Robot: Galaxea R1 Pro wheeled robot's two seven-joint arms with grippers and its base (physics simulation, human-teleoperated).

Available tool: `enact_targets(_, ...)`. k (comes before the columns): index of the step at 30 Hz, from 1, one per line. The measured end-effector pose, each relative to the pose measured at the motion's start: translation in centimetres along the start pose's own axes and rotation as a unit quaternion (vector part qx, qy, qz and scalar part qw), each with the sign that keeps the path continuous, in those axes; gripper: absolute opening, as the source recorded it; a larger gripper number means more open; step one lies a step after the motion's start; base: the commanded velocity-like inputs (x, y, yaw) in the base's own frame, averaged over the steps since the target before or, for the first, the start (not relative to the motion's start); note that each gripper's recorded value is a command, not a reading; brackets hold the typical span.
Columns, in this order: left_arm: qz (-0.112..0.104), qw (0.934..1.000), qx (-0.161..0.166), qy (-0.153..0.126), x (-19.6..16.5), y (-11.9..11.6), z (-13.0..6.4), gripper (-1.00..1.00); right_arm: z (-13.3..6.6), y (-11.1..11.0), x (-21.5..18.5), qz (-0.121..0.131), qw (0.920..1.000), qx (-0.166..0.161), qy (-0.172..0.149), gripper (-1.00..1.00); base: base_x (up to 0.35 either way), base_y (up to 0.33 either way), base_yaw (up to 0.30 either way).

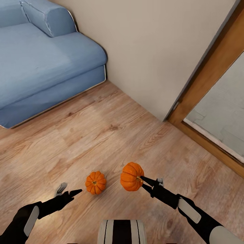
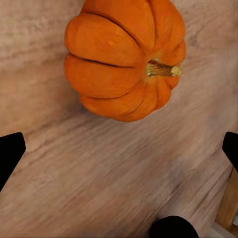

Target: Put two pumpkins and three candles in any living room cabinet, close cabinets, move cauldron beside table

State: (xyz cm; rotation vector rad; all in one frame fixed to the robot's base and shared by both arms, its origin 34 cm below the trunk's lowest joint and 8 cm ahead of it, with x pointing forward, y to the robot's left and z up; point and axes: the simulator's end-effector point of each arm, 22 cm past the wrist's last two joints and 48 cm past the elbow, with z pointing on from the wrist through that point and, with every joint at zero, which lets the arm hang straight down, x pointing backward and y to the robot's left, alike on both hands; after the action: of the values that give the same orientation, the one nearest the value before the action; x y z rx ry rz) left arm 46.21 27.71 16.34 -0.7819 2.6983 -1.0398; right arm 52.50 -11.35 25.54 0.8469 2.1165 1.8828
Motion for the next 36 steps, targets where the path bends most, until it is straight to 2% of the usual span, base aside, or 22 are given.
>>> enact_targets(24,0.001,1.0,-0.004,-0.002,-0.2,0.26,-0.19,1.0,-0.02,0.0,0.03,0.0,1.0,0.0,0.001,-1.0,0.115,0.039,0.0)
enact_targets(36,0.001,0.9999,-0.008,-0.005,-0.76,0.86,-0.84,1.0,0.01,-0.01,0.07,0.0,1.0,0.0,0.001,-1.0,0.005,-0.095,0.0)
